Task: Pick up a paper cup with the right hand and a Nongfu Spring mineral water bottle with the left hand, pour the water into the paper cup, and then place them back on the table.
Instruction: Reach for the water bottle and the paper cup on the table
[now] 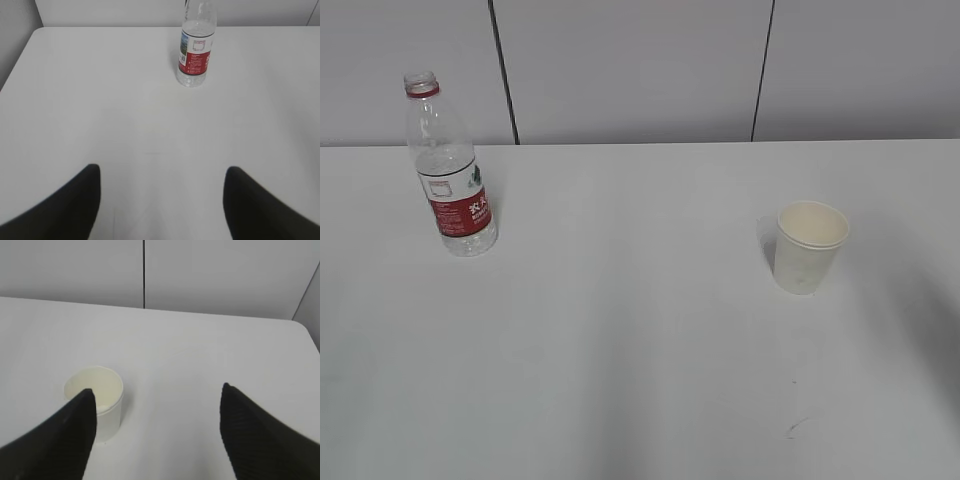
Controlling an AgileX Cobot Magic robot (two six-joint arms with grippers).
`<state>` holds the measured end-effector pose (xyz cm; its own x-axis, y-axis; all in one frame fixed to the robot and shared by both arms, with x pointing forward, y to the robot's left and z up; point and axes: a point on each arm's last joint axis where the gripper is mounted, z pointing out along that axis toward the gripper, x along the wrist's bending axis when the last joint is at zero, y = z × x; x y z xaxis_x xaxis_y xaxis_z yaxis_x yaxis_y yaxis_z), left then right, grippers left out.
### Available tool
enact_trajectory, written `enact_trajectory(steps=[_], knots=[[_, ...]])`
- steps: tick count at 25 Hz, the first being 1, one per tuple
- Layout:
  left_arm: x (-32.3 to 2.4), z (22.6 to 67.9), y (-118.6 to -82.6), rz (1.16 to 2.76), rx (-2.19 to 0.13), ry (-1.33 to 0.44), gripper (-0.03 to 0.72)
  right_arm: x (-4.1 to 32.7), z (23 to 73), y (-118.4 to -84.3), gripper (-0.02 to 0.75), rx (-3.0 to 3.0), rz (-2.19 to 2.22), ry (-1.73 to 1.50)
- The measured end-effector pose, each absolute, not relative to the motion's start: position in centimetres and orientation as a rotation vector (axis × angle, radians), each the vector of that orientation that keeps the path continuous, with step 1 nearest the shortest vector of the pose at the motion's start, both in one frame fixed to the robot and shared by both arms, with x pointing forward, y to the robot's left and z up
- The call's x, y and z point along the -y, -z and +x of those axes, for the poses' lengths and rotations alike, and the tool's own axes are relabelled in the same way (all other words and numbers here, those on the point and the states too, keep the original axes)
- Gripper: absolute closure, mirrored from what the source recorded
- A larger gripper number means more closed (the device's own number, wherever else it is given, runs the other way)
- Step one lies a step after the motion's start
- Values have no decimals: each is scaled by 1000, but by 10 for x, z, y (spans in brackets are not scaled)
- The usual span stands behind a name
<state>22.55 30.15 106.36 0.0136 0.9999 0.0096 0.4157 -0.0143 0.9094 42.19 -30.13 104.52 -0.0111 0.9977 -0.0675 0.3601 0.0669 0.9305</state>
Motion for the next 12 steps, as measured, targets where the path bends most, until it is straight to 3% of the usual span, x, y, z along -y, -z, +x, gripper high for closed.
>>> enact_trajectory(steps=[12], knots=[[-302,226,-1064,1533,-1503,-976,225,299,411,-972,152,-1392,1333,-1079]])
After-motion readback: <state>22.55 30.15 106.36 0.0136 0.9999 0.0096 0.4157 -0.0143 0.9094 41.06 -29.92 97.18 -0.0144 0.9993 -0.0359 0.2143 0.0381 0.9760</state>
